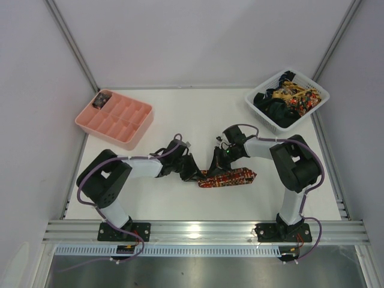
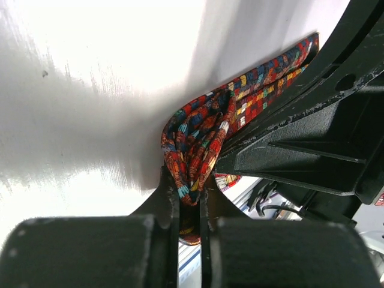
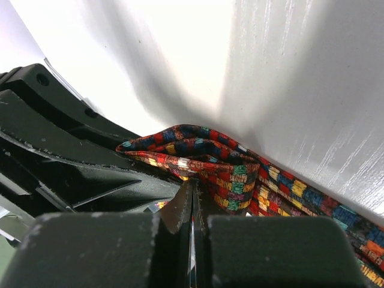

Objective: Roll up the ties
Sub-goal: Roll the tie

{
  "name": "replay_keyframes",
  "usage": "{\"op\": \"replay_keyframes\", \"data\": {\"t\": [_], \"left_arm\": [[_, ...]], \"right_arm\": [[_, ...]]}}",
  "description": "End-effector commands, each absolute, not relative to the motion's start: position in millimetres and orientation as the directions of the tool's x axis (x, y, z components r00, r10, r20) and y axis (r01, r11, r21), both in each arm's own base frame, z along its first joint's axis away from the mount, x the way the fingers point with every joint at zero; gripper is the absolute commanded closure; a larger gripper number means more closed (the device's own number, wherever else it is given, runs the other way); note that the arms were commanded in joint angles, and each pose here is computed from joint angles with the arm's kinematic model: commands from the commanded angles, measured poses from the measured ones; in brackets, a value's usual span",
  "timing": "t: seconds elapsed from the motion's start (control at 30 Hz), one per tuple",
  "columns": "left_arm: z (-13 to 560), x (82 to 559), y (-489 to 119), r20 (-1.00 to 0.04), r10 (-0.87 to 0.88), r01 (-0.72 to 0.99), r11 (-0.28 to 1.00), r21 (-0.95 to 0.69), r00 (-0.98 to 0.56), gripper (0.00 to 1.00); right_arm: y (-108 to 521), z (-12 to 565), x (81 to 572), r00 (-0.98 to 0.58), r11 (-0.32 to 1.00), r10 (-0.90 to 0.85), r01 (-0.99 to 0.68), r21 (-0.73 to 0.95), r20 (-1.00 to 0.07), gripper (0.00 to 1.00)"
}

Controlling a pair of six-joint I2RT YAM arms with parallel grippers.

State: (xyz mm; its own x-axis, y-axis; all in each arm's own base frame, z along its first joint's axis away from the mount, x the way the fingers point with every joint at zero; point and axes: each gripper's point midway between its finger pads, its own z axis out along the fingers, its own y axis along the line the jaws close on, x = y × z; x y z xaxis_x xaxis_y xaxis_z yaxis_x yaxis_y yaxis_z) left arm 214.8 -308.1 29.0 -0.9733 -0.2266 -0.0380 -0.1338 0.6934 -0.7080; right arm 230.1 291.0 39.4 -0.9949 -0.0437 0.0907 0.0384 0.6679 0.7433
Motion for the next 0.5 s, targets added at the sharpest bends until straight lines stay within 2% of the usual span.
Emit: {"op": "replay_keyframes", "data": {"t": [0.0,0.33,0.43,0.47], "left_arm": [[7,228,-296,-0.12,-0.229,-0.107,0.777,-0.621,-0.966,1.0],[8,228,-290,-0.138,-0.127,-0.032,0.839,-0.544,-0.982,0.99],[5,226,-292,-0.115,-0.086,-0.011,0.847,-0.532,-0.99,0.9],[6,226,-293,-0.117,-0.078,-0.004,0.844,-0.536,-0.99,0.79]], "right_arm": [[291,30,227,-0.993,0.697,-0.063,0.026,0.717,0.097,1.0],[275,56,240,-0.998,0.722,-0.054,-0.025,0.691,0.021,1.0],[270,59,245,-0.999,0.725,-0.044,-0.026,0.688,0.008,1.0],[269,59,246,-0.999,0.726,-0.039,-0.022,0.688,0.01,1.0]]}}
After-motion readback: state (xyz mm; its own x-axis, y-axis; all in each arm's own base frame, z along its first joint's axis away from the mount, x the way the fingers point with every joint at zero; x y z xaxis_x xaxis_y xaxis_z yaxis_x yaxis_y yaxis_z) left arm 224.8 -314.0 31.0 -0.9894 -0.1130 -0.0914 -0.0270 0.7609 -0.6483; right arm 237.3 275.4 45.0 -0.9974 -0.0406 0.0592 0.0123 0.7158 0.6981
